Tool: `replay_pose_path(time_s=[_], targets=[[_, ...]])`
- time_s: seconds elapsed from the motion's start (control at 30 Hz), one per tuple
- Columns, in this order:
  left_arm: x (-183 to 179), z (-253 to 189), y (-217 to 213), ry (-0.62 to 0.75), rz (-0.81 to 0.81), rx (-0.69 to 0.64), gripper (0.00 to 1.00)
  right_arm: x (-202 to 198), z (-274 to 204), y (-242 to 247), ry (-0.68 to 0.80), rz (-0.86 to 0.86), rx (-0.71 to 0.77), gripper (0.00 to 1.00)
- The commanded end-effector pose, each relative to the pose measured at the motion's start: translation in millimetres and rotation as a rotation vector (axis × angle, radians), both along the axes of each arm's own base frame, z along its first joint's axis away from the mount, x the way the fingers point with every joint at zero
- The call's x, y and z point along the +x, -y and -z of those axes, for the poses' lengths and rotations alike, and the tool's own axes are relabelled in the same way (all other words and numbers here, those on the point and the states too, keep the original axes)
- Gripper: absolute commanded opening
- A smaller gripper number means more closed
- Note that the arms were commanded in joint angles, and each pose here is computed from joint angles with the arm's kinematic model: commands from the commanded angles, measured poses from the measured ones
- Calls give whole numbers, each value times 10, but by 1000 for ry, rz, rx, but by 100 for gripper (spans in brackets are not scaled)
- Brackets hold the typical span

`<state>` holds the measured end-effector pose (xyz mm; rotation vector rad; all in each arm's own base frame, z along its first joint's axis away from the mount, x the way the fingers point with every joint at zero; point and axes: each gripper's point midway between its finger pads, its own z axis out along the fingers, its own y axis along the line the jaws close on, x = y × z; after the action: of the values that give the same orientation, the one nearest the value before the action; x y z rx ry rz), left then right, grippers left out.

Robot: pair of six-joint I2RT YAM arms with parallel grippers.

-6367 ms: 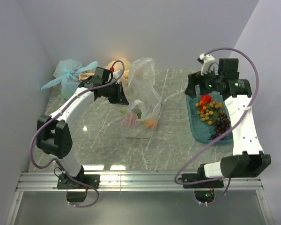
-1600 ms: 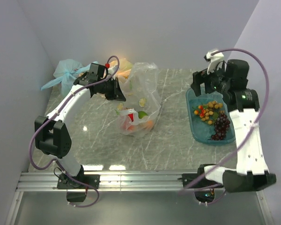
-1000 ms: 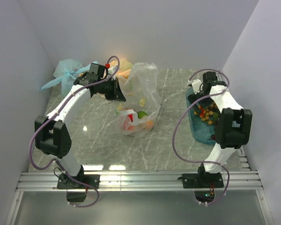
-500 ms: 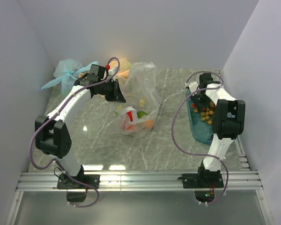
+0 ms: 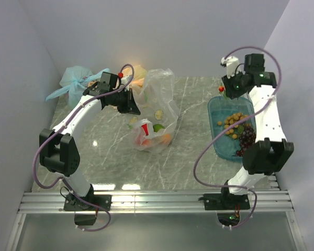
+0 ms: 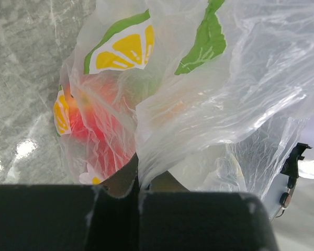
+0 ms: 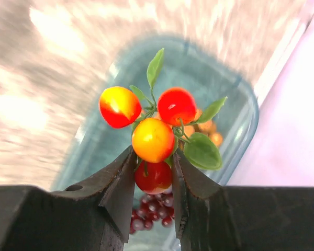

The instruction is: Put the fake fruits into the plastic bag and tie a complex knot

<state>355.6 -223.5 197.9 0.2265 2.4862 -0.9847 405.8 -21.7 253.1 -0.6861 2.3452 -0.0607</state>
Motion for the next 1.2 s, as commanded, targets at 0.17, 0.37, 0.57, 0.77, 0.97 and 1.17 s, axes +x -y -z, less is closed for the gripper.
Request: replay_pose_path(time_s=[0.17, 0.37, 0.57, 0.77, 0.97, 1.17], targets=[[70, -175, 40, 53, 24, -27, 1, -637, -1336, -1510, 198, -363, 383, 13], [74, -185, 53, 51, 27, -35, 1, -1029, -1321, -2624, 202, -651, 446, 13], [95, -253, 55, 67, 31, -33, 1, -820, -696, -3210, 102, -696, 381, 12], [106, -239, 62, 58, 24, -38, 1, -356, 236, -3242, 31, -595, 169, 8], [168, -189, 47, 41, 7, -36, 0, -123, 637, -3283, 6, -534, 87, 60], [225, -188, 13, 36, -7, -38, 0, -540, -123, -3394, 43, -665, 264, 84]])
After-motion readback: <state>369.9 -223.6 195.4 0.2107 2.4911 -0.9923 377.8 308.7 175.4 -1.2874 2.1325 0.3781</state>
